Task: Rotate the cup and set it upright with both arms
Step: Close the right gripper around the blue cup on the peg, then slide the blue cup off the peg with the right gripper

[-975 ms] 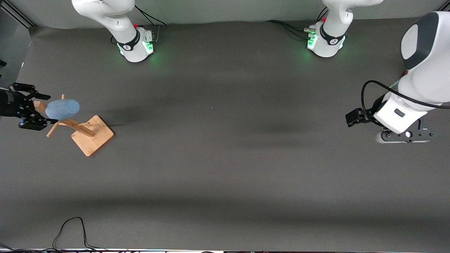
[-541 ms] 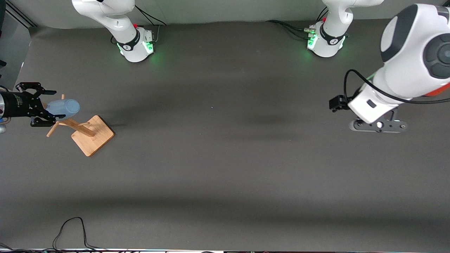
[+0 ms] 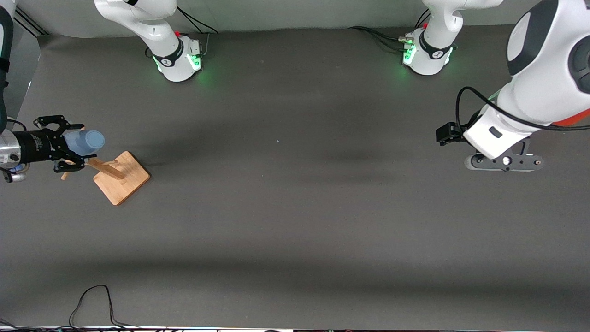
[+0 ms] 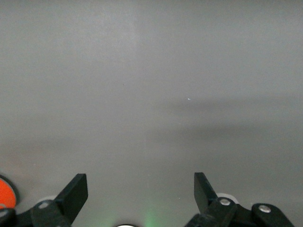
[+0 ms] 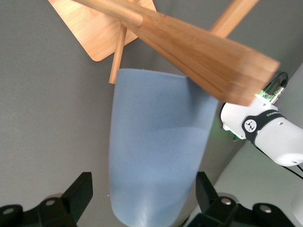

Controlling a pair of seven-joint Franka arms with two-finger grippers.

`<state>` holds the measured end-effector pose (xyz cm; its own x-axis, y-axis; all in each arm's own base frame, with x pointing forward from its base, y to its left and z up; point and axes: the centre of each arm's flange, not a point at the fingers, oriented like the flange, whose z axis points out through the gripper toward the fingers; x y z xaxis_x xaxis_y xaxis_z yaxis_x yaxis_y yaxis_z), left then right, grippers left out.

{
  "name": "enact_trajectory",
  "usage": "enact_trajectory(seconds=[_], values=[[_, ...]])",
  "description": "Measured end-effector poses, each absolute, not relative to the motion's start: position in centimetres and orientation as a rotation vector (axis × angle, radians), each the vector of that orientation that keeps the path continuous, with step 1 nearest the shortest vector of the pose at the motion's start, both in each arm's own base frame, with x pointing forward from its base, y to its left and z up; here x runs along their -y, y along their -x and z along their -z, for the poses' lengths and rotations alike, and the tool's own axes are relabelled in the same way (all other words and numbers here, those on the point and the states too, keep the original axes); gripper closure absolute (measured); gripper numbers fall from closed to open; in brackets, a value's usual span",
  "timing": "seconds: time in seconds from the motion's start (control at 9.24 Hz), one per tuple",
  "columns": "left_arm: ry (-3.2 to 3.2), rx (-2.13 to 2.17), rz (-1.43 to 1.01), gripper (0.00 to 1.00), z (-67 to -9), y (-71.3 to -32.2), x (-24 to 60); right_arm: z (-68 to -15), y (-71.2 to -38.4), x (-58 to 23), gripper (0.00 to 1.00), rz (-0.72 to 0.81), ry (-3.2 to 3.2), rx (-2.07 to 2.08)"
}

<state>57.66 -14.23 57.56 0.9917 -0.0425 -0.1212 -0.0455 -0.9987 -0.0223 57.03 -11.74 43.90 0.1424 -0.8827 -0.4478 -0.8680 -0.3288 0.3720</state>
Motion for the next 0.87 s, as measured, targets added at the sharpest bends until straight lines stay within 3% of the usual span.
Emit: enact_trajectory(seconds=[0.22, 0.32, 0.87], values=[[3.114, -0.063, -0.169, 0.00, -58.2, -57.8, 14.0, -42.7, -57.2, 11.5, 0.17, 0.996, -2.344, 1.803], [3.115, -0.060, -0.165, 0.00, -58.1, -57.9, 13.9, -42.4, -57.3, 11.4, 0.32, 1.010, -2.341, 1.802], [3.130, -0.034, -0.132, 0.00, -55.5, -60.1, 13.3, -42.8, -57.4, 11.2, 0.33, 1.010, -2.352, 1.801]])
